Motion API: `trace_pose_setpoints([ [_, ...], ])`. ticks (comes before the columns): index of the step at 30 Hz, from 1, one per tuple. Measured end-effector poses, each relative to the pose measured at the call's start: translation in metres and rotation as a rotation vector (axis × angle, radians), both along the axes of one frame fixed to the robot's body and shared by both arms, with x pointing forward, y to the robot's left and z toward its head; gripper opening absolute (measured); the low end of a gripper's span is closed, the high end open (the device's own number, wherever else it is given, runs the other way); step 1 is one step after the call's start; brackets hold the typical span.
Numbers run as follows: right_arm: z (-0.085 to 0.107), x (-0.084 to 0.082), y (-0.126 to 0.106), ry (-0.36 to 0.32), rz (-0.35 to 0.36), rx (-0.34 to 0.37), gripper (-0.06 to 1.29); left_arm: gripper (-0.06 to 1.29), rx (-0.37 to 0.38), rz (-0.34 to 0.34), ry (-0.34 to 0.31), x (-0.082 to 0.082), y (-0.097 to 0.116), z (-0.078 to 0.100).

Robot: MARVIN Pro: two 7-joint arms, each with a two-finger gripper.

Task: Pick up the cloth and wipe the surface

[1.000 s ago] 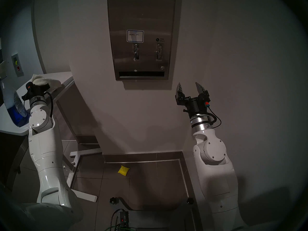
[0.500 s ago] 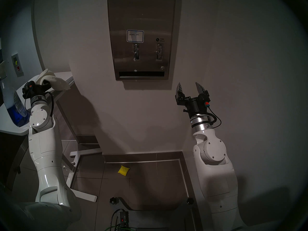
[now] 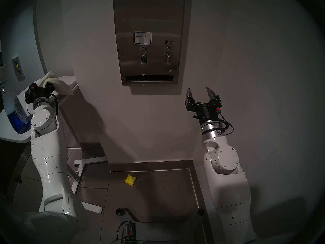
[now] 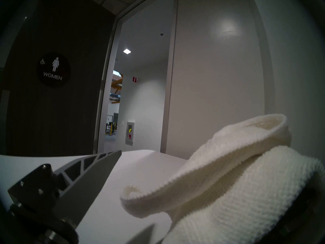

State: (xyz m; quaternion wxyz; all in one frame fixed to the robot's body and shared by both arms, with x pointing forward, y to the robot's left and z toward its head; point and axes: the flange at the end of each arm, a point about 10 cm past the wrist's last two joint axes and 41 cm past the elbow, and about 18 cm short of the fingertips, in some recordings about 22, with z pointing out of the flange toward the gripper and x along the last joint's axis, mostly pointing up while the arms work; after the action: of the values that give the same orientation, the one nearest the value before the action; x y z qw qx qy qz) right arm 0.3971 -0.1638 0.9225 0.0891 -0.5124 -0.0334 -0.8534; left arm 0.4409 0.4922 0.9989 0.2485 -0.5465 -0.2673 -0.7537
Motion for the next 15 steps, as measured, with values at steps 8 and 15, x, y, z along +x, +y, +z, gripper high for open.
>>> trace_pose_setpoints([
  [8,0.000,0.000,0.000,0.000,0.001,0.000,1.24,1.25,-0.004,-0.037,-0.036,0.011,-0.013,0.027],
  [15,0.000,0.000,0.000,0.001,0.001,0.000,1.24,1.25,-0.097,-0.028,-0.123,0.013,-0.012,0.044],
])
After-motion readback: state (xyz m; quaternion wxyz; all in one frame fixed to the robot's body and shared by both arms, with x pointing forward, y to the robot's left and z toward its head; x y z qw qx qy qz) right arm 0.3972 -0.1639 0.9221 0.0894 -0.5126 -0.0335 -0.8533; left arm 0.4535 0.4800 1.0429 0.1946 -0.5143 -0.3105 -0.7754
